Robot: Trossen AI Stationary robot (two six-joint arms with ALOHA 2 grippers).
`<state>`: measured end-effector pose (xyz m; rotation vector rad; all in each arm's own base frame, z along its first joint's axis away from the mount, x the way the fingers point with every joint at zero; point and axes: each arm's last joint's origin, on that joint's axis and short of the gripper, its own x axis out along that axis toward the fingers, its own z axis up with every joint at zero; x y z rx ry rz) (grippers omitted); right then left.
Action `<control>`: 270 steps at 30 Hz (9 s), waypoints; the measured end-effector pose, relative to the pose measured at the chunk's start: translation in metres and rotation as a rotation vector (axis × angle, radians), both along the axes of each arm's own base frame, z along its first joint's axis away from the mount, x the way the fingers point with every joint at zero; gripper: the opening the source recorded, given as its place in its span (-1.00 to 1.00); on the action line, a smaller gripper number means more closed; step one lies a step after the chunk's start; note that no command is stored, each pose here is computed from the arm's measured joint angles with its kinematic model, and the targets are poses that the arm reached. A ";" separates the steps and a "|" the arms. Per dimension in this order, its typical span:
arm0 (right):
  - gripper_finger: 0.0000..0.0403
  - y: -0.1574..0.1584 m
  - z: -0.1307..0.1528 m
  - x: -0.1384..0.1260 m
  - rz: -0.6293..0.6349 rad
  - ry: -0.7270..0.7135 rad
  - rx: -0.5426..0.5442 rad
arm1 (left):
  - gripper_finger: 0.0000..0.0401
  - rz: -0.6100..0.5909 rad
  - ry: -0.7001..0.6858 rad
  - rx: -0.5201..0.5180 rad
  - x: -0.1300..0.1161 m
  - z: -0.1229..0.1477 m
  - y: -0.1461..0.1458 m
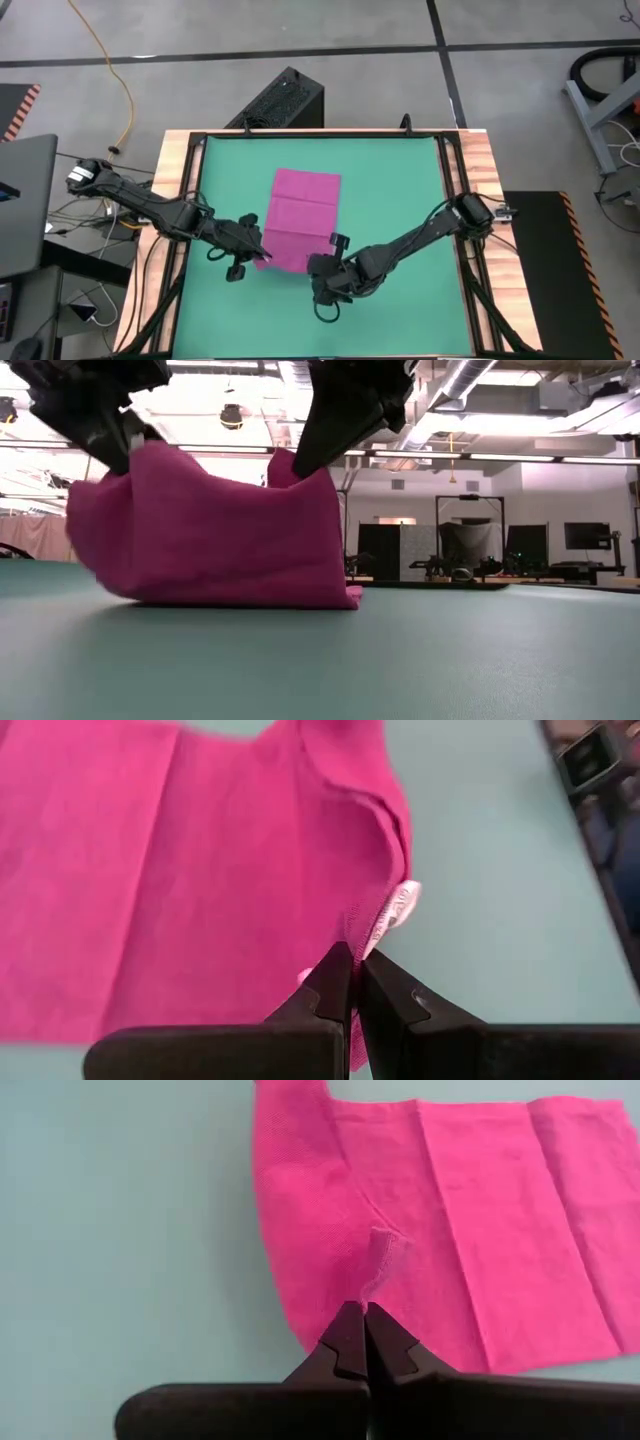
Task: Roll towel
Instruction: Roll the pink towel
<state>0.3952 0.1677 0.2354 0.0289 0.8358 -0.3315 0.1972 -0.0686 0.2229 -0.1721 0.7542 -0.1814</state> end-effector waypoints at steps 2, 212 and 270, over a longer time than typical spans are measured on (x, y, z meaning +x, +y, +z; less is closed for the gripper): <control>-0.99 0.005 0.000 -0.002 0.001 -0.006 -0.005 | -1.00 0.001 -0.039 -0.009 0.000 -0.001 -0.003; -0.97 0.057 -0.102 -0.024 -0.088 0.087 0.035 | -0.97 0.019 -0.274 0.548 -0.015 -0.109 -0.122; -0.25 0.080 -0.102 -0.048 0.390 -0.212 -0.273 | -1.00 0.070 -0.141 0.475 -0.016 -0.119 -0.111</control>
